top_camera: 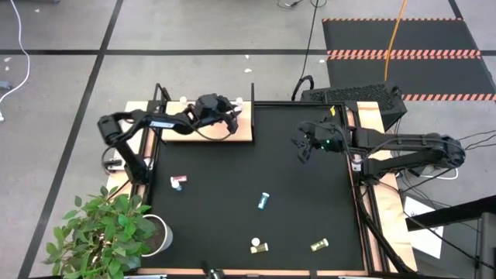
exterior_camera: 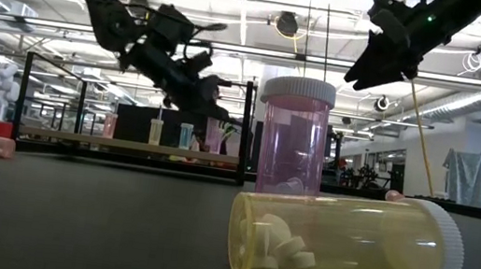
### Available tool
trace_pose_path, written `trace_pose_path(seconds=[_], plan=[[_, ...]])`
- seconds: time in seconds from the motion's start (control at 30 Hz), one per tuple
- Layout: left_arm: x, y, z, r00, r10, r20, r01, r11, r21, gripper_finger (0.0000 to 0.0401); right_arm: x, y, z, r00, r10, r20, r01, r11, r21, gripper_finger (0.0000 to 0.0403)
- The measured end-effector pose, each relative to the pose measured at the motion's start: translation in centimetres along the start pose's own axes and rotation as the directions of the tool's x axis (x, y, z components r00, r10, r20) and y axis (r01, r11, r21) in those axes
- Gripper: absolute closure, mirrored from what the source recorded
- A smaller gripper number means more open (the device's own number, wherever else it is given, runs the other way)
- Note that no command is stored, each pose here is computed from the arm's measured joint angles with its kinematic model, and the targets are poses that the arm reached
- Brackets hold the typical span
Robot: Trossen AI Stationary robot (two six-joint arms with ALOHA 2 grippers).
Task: Pick and place medicine bottles onto shelf by color
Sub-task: Put the right purple pill bottle on the shelf aligned with the other purple pill bottle
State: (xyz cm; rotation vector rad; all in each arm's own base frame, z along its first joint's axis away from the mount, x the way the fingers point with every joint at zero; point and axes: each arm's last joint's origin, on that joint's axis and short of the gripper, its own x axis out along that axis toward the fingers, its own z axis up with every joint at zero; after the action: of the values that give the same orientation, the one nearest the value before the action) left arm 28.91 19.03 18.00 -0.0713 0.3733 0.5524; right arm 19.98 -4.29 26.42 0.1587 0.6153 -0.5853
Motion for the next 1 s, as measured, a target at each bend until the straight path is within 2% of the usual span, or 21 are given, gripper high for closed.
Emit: trace_pose_path(seconds=[0.17,0.37,0.53,0.67,0.77,0.87,1.0], plan=[[1.4,0.0,-0.4,1.000,-0.011,-0.024,0.011,1.000,0.004,0.0279,0.0,-0.2,0.1,1.000,-0.006,0.002,0.006,1.000,0.014,0.0140],[1.6,0.0,-0.6,0.999,-0.011,-0.043,0.011,1.000,-0.004,0.0279,0.0,-0.3,0.0,1.000,-0.009,-0.003,0.009,1.000,0.014,0.0140],[1.6,0.0,-0.7,0.999,-0.011,-0.045,0.008,0.998,-0.059,0.0271,0.1,-0.6,0.1,1.000,-0.023,-0.004,0.023,0.999,0.024,0.0140],[1.6,0.0,-0.7,0.999,-0.011,-0.047,0.007,0.996,-0.093,0.0254,0.3,-1.2,0.2,0.999,-0.044,-0.005,0.044,0.994,0.103,0.0140],[1.6,0.0,-0.7,0.999,-0.011,-0.052,0.007,0.997,-0.083,0.0241,0.4,-1.5,0.3,1.000,-0.014,-0.012,0.016,0.987,0.162,0.0140],[1.6,0.0,-0.7,0.999,-0.011,-0.052,0.007,0.997,-0.082,0.0229,0.5,-1.6,0.3,1.000,0.012,-0.016,-0.009,0.984,0.179,0.0140],[1.6,0.0,-0.7,0.999,-0.011,-0.051,0.007,0.997,-0.080,0.0210,0.9,-1.5,0.3,0.999,0.015,0.047,-0.024,0.977,0.213,0.0140]])
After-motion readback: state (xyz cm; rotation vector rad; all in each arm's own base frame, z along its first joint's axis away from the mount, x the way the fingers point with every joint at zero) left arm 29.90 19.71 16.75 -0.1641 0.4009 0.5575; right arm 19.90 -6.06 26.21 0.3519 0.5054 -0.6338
